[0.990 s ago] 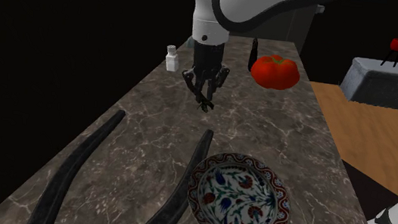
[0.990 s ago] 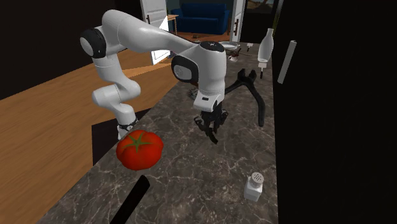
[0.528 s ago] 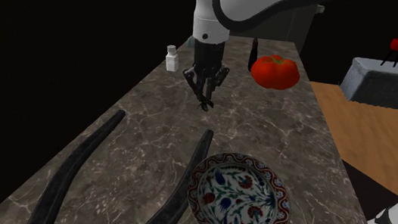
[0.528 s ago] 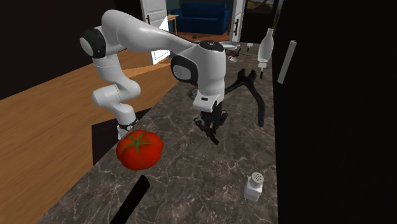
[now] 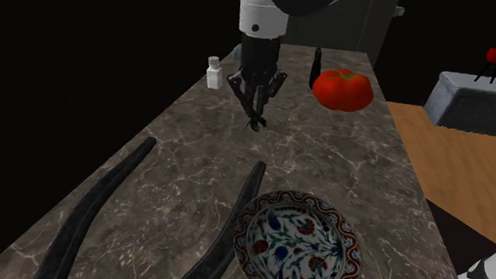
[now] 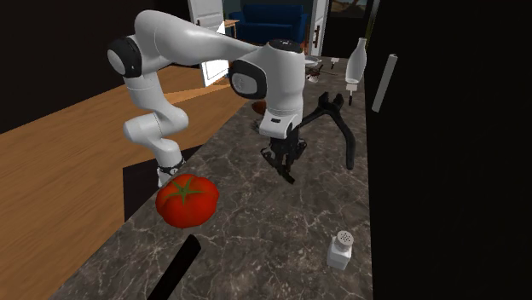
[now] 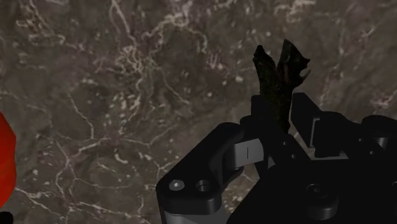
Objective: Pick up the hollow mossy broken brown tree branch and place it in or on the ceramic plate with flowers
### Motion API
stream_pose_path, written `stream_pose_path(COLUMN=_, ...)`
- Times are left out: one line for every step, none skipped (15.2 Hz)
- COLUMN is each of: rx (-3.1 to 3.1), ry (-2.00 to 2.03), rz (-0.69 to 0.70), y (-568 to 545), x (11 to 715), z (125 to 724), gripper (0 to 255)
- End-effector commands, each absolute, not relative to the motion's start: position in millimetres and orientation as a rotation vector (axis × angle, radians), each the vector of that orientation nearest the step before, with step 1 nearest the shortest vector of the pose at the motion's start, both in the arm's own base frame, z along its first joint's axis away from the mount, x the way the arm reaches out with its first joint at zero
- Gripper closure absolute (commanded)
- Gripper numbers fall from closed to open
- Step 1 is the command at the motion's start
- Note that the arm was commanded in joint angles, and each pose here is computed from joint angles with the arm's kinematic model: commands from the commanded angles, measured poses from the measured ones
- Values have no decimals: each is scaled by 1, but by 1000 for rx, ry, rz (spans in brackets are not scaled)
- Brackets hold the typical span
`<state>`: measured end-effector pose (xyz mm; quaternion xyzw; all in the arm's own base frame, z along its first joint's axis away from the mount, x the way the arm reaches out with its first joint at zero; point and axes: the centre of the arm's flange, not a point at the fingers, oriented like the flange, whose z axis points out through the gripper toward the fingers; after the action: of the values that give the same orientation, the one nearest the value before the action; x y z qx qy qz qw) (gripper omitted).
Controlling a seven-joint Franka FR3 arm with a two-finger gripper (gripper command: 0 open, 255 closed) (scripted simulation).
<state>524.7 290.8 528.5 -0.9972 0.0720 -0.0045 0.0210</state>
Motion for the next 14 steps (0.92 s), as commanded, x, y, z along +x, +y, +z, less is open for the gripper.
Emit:
stream_pose_path(rx=-3092, ry=223, rz=-13, y=290, x=524, z=539, gripper=255)
stream_pose_path(rx=-3092, ry=223, rz=-13, y=290, x=524, z=544, gripper=255)
stream_pose_path(rx=-3092, ry=223, rz=-13, y=290, x=524, z=550, gripper=255)
stream_pose_path(rx=-3092, ry=223, rz=-13, y=290, x=524, z=555, gripper=255)
stream_pose_path(rx=-3092, ry=223, rz=-13, y=290, x=524, z=560, gripper=255)
stream_pose_path(rx=-3092, ry=223, rz=-13, y=290, x=524, z=565, gripper=255)
stream_pose_path(rx=-3092, ry=223, rz=-13, y=290, x=524, z=571, gripper=255)
stream_pose_path(rx=-3092, ry=223, rz=-13, y=290, x=524, z=576, gripper=255)
stream_pose_path(rx=-3092, ry=223, rz=-13, y=290, x=524, z=581, gripper=255)
stream_pose_path(rx=-3092, ry=223, rz=-13, y=290, x=524, z=587, gripper=255)
stream_pose_path(rx=-3092, ry=223, rz=-13, y=290, x=524, z=592, gripper=255)
stream_pose_path(rx=-3092, ry=223, rz=-13, y=290, x=524, z=597, gripper=255)
stream_pose_path(rx=-3092, ry=223, rz=-13, y=296, x=512, z=597, gripper=255)
stream_pose_path(rx=-3092, ry=223, rz=-13, y=301, x=500, z=597, gripper=255)
